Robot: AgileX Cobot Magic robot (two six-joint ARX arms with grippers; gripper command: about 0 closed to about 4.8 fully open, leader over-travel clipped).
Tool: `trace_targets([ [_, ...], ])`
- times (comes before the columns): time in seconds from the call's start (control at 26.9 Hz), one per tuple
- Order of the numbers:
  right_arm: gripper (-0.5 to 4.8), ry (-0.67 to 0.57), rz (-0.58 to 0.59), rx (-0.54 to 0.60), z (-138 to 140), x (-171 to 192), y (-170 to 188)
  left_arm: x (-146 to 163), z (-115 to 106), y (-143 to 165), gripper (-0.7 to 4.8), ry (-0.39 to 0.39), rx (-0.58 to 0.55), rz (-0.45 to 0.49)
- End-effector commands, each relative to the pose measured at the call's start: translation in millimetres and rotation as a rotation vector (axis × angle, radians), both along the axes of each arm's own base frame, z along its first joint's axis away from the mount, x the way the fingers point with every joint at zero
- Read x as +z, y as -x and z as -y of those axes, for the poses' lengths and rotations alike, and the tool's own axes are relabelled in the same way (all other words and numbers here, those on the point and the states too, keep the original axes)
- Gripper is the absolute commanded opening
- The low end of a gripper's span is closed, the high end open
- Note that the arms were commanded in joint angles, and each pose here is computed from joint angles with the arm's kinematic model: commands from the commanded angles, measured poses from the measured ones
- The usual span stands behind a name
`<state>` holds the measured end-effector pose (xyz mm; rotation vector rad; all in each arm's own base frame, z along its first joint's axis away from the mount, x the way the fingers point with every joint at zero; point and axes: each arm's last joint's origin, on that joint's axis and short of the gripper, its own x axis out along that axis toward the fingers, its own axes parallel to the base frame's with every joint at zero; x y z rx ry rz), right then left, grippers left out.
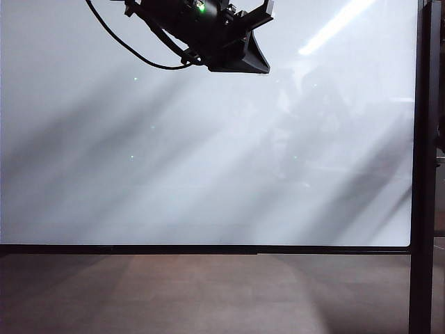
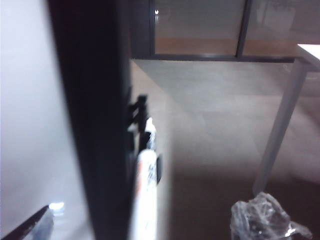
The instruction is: Reach to the right to find the marker pen, pick it up, and write the number 5 on the whiteboard.
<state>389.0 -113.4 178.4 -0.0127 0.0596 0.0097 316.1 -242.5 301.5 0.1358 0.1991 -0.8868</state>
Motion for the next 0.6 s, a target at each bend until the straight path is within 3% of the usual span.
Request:
trace_targets([
  [0.04,4.79,0.015,0.046,0.030,5,2,-20,7,1,0,-0.05,0.030,-0.006,0.045],
  [0.41,4.79,0.001,0.006,0.062,11,-7,-33,12,1,-1,-0.05,0.060,0.019,0.092],
  [0.48,3.73,-0.002,0.000,0.062,14,-10,-32,12,1,-1,-0.05,0.059,0.018,0.091],
  [0.6,3.55,-0.002,0.001,0.062,14,-9,-32,12,1,-1,-0.05,0.057,0.017,0.088],
])
